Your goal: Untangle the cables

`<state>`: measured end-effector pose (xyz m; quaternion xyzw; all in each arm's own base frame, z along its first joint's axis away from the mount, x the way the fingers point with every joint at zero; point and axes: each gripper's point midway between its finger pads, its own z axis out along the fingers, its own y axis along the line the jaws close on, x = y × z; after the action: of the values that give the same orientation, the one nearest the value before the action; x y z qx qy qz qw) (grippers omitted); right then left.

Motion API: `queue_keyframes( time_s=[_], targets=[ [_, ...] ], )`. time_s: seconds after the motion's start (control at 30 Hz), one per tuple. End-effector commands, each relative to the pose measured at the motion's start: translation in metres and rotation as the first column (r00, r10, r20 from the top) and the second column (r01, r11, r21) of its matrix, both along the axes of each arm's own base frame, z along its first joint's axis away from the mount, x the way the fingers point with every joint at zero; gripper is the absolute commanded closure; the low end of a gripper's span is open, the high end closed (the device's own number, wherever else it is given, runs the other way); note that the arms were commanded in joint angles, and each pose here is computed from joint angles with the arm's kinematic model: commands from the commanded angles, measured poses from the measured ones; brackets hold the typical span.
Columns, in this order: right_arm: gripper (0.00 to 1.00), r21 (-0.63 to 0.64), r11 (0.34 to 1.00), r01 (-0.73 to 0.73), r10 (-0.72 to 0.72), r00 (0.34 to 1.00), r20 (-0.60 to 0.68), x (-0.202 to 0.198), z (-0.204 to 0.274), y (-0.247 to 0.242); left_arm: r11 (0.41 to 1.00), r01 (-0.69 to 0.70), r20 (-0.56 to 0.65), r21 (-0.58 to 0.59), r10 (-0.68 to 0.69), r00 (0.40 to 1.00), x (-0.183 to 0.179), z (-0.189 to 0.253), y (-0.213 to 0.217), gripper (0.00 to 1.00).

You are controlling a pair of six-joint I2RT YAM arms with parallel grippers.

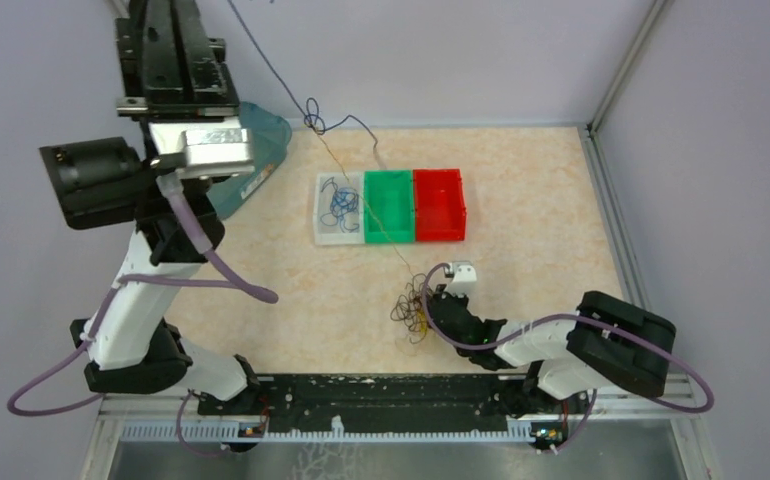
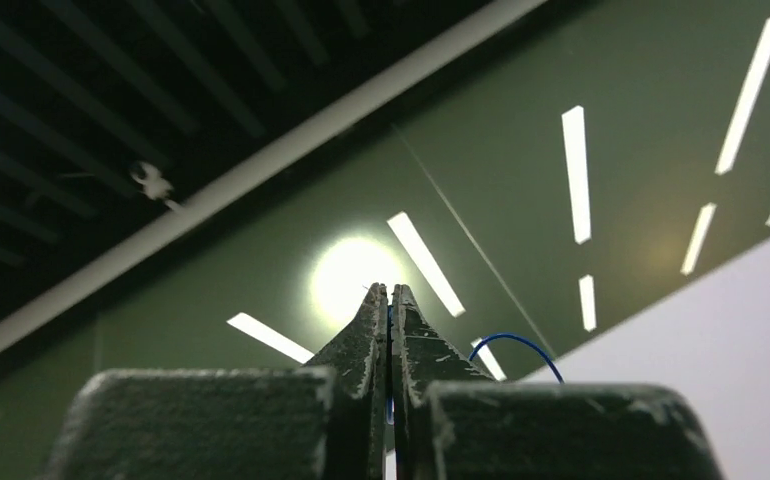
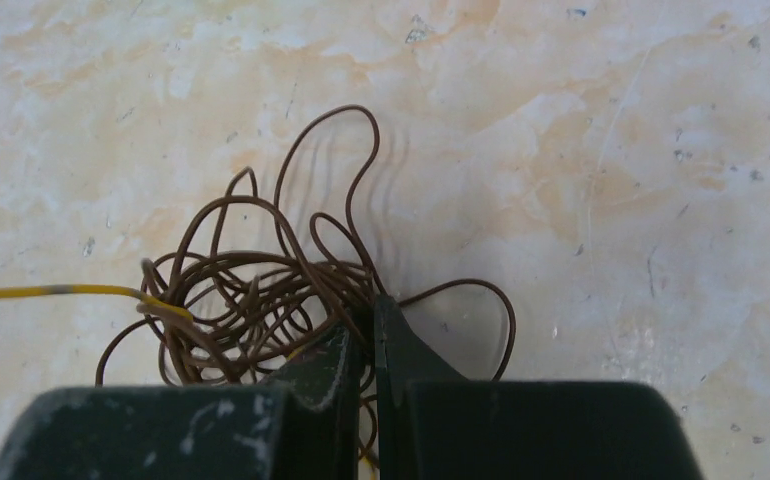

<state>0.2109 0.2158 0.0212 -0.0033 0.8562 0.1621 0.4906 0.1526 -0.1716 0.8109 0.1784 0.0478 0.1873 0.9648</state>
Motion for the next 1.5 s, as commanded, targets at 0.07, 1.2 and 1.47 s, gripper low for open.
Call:
queue_keyframes(
  time_s=[0.07, 1.2, 1.47],
  targets=[
    [1.00, -0.037, 0.999, 0.038, -0.040, 0.998, -0.043, -0.003, -0.018, -0.012, 0.994, -0.056, 0.183, -0.096, 0.073, 0.980, -0.052, 0.029, 0.052, 1.00],
    [0.09, 0.205, 0.703, -0.681, 0.478, 0.666, 0.572, -0.040, 0.303, 0.105, 0.839, 0.325, -0.509, 0.436, -0.068, 0.858, 0.035, -0.200, -0.075, 1.00],
    [0.13, 0.286, 0.603, -0.745, 0.413, 0.598, 0.687, -0.035, 0.339, 0.142, 0.840, 0.326, -0.508, 0.434, -0.070, 0.858, 0.033, -0.197, -0.072, 1.00]
  ],
)
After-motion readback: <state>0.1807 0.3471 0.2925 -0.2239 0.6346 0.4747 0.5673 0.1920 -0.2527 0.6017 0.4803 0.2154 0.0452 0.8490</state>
